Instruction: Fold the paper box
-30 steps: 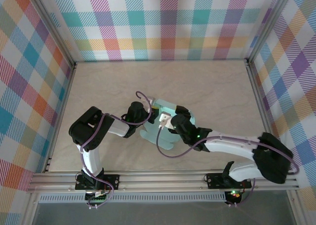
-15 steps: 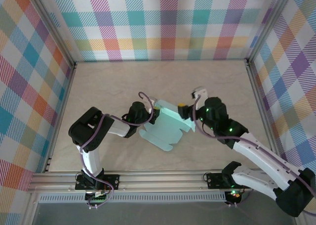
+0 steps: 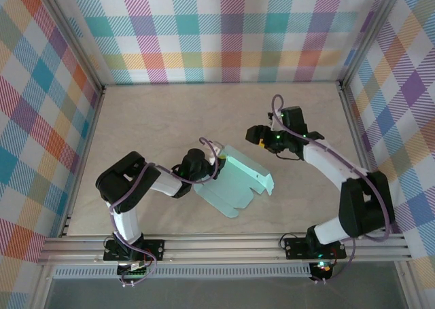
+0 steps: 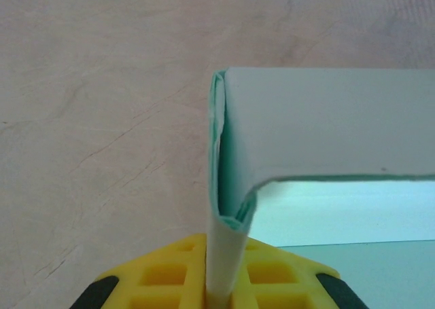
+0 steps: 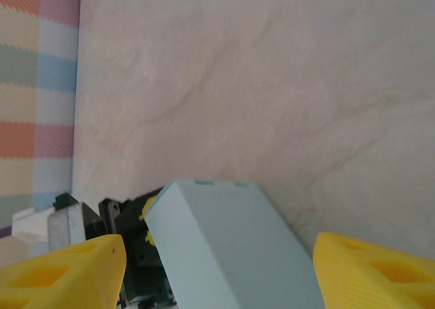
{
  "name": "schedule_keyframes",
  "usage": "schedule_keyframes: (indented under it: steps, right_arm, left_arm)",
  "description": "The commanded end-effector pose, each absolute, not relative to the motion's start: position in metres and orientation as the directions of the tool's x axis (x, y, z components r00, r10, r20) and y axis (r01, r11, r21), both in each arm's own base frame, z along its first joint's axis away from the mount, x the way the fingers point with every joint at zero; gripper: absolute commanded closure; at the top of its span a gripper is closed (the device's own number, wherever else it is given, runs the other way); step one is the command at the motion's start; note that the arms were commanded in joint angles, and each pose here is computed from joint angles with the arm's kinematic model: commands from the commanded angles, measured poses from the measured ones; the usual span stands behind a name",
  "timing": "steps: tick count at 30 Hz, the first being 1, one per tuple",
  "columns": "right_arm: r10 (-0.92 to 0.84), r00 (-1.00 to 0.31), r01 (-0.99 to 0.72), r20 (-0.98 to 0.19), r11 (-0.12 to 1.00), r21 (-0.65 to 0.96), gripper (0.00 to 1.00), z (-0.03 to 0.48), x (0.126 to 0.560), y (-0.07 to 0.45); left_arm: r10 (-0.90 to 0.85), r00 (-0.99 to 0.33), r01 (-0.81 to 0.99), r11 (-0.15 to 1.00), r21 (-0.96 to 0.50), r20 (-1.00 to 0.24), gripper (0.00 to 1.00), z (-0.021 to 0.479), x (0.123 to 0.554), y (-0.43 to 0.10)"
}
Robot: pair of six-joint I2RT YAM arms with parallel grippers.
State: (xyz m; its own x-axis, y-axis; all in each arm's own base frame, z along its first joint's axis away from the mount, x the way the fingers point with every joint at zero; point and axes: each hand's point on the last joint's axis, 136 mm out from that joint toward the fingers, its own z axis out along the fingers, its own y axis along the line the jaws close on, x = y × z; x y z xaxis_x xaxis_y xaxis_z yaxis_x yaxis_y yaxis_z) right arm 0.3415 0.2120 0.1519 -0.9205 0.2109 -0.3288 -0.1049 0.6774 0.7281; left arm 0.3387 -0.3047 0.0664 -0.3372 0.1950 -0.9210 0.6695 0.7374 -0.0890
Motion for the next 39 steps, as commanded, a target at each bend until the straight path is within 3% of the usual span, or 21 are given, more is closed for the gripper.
schedule_keyframes:
  steps: [1, 5, 12, 21, 30, 39]
  right_arm:
    - [0.148, -0.945, -0.162, -0.293, 0.566, 0.808, 0.28, 0.173, 0.341, 0.236]
    - [0.083, -0.944, -0.208, -0.32, 0.604, 0.769, 0.28, 0.163, 0.35, 0.245]
    - [-0.004, -0.961, -0.23, -0.275, 0.559, 0.797, 0.27, 0.143, 0.349, 0.279]
    - [0.003, -0.979, -0.169, -0.205, 0.555, 0.815, 0.31, 0.12, 0.341, 0.285]
    - [0.01, -0.985, -0.135, -0.171, 0.569, 0.811, 0.49, 0.108, 0.334, 0.281]
    - [0.005, -0.989, -0.115, -0.15, 0.61, 0.784, 0.59, 0.093, 0.332, 0.276]
  left_arm:
    - [0.202, -0.291, 0.694, 0.717, -0.061, -0.935, 0.86, 0.068, 0.337, -0.313]
    - [0.223, -0.287, 0.711, 0.701, -0.051, -0.932, 0.85, 0.063, 0.334, -0.315]
    - [0.23, -0.287, 0.731, 0.68, -0.058, -0.93, 0.84, 0.062, 0.33, -0.32]
    - [0.232, -0.3, 0.736, 0.674, -0.069, -0.925, 0.84, 0.054, 0.329, -0.321]
    - [0.217, -0.303, 0.729, 0.68, -0.078, -0.928, 0.84, 0.054, 0.33, -0.32]
    - [0.188, -0.295, 0.725, 0.683, -0.091, -0.937, 0.82, 0.064, 0.329, -0.32]
